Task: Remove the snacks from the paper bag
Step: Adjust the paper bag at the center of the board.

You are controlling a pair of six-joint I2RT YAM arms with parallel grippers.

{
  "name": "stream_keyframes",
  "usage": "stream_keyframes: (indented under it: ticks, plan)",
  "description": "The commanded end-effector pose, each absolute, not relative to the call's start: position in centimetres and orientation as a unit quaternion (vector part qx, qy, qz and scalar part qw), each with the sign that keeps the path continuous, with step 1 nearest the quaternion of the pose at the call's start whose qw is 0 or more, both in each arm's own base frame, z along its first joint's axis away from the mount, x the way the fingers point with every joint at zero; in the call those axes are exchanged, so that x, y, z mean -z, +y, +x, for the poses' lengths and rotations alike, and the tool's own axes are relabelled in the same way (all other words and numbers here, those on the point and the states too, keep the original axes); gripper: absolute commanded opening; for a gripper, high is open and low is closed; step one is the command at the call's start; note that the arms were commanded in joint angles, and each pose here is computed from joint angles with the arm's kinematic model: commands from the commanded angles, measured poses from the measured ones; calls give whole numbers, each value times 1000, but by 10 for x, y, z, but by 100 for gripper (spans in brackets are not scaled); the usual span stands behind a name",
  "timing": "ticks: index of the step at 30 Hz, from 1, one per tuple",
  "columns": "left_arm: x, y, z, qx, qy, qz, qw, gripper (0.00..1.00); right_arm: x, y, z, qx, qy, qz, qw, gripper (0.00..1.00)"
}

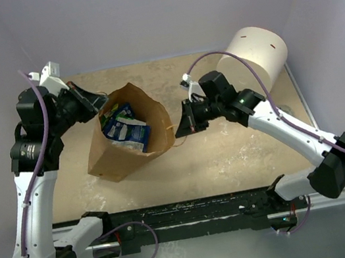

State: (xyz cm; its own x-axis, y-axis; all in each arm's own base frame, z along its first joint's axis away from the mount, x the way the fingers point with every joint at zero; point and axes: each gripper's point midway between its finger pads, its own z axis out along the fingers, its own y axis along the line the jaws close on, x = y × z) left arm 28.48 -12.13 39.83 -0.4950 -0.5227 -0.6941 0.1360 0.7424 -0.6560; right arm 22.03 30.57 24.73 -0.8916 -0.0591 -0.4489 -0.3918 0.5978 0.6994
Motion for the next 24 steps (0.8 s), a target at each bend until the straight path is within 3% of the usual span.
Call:
stream_keyframes:
  ticks: [1,13,24]
  plan:
    - [-428,-157,266,462,747,-78,471,0,-237,287,202,-419,873,-145,205,4]
    - [-398,-171,263,482,789,-106,367,0,-220,255,207,-320,901,-186,227,13]
    - [-396,-185,249,557,751,-111,336,0,-208,273,188,-398,885,-150,189,11]
